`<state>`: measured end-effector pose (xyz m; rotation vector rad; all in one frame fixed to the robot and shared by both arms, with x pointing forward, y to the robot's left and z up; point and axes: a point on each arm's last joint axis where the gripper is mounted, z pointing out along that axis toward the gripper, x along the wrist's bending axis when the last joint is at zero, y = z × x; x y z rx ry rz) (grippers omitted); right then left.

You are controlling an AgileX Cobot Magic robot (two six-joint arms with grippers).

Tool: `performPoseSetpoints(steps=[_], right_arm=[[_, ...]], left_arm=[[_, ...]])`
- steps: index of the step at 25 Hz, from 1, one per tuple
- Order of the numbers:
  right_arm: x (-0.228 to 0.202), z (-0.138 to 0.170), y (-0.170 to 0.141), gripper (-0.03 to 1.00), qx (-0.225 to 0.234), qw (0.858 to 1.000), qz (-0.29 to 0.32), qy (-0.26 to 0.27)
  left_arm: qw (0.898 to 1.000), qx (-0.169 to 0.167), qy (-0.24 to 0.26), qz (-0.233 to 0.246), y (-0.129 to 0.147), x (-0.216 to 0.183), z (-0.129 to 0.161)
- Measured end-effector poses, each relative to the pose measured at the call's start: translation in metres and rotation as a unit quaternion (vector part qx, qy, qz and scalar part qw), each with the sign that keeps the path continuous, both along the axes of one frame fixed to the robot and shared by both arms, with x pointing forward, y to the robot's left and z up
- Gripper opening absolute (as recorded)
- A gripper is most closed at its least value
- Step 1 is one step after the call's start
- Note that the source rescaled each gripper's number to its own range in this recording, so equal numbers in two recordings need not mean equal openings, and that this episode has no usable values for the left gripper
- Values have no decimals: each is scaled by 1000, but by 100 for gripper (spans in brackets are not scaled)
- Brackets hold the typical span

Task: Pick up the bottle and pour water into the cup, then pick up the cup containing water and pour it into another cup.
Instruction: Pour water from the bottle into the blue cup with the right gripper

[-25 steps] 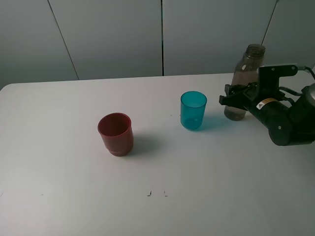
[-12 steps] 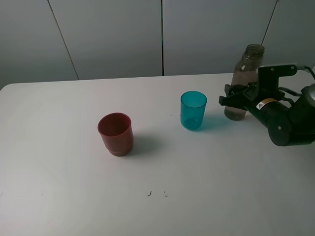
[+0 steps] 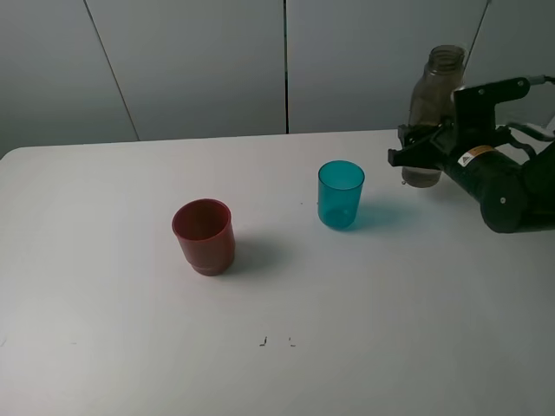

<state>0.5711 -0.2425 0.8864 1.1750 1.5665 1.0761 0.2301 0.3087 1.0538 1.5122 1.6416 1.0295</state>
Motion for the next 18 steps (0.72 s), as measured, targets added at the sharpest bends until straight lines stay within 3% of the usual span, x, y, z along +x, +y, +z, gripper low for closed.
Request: performPoseSetpoints(steps=[8, 13, 18], right_arm=[[19, 11, 12, 3, -117, 990, 78, -24], [20, 13, 12, 3, -206, 973, 99, -45], [20, 13, 13, 3, -264, 956, 114, -58]], left_arm=[[1000, 0, 0, 0, 0, 0, 0], [1000, 0, 0, 0, 0, 0, 0], [1000, 0, 0, 0, 0, 0, 0]])
